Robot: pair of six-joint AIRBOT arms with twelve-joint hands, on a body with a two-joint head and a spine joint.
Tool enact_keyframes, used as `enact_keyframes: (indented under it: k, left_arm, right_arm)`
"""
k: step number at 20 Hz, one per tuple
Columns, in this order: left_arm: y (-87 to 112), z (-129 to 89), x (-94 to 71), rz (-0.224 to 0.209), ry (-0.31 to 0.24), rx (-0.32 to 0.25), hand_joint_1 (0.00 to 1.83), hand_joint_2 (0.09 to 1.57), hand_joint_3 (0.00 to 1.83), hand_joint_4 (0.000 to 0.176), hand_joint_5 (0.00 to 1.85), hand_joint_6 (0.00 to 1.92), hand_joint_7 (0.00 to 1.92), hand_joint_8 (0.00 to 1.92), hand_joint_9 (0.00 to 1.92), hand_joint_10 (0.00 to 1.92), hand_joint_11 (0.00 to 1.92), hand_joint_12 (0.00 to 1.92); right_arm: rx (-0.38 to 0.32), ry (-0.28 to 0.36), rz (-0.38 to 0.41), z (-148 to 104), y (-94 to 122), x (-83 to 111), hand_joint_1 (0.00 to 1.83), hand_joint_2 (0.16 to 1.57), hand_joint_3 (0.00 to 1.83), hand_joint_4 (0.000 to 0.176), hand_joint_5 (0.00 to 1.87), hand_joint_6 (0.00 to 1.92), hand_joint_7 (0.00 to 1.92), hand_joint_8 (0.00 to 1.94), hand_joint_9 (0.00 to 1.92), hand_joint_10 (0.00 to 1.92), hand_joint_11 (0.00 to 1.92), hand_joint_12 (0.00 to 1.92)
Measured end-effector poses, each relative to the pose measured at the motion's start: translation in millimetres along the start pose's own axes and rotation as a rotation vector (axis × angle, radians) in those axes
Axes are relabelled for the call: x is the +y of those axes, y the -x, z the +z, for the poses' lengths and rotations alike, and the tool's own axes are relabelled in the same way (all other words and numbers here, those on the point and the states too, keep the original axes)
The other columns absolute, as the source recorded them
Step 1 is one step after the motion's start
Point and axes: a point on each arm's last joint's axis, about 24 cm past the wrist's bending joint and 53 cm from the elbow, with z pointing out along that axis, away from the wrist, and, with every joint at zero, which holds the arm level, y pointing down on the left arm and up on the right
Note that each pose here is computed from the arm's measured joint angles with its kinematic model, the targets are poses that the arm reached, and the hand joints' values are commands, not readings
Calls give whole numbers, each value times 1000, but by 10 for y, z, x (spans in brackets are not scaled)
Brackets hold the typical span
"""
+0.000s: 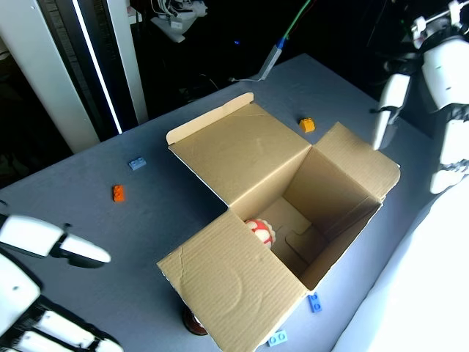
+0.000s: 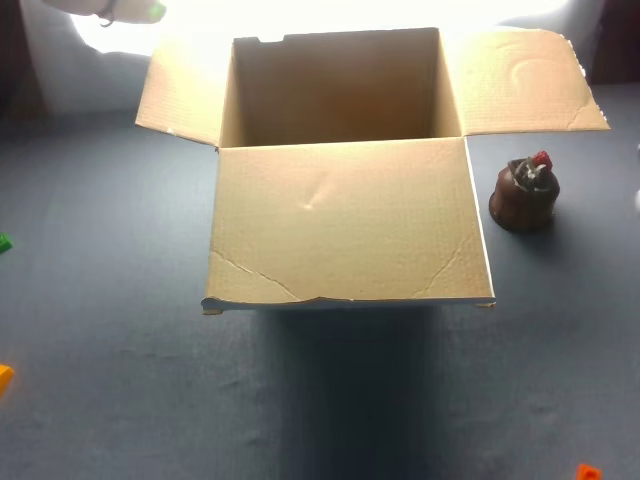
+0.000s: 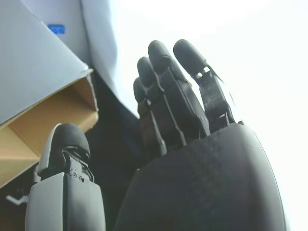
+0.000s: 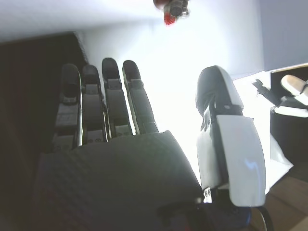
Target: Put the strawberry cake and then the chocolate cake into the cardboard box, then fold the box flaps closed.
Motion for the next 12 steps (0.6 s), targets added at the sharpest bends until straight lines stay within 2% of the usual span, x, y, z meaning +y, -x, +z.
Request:
enact_keyframes:
  k: [2, 3, 5, 7, 10, 12]
  left_arm:
    - [-9, -29, 37, -40, 18, 3, 486, 1161, 5, 0, 577, 10, 724, 4, 747, 20, 220, 1266]
    - [-27, -41, 56, -43, 25, 11, 496, 1157, 3, 0, 580, 10, 726, 4, 748, 20, 226, 1264]
    - [-95, -98, 107, -62, 45, 38, 489, 1153, 1, 1, 588, 12, 730, 5, 754, 21, 233, 1259]
    - [-149, -159, 157, -80, 57, 54, 494, 1149, 0, 0, 583, 8, 721, 1, 749, 18, 224, 1257]
    - [-251, -218, 206, -82, 67, 80, 508, 1139, 0, 0, 579, 3, 725, 1, 750, 15, 233, 1230]
    - [-281, -236, 197, -80, 67, 86, 542, 1130, 0, 0, 584, 5, 731, 3, 755, 16, 236, 1218]
  right_arm:
    - [16, 1, 56, 96, -66, -3, 143, 1218, 0, 0, 222, 2, 260, 3, 193, 16, 0, 499]
    - [11, 4, 69, 127, -48, 2, 275, 1192, 0, 0, 231, 5, 280, 7, 215, 23, 0, 598]
    - [-11, 16, 118, 198, 22, 20, 450, 1154, 0, 0, 212, 3, 264, 4, 208, 19, 0, 609]
    - [-11, 28, 170, 242, 3, 64, 559, 1119, 0, 0, 182, 0, 247, 0, 194, 11, 0, 581]
    - [-6, 50, 189, 288, -54, 151, 809, 1042, 0, 0, 168, 1, 252, 1, 211, 16, 0, 716]
    - [-4, 54, 192, 347, -89, 157, 858, 1047, 0, 0, 160, 0, 247, 0, 211, 15, 0, 728]
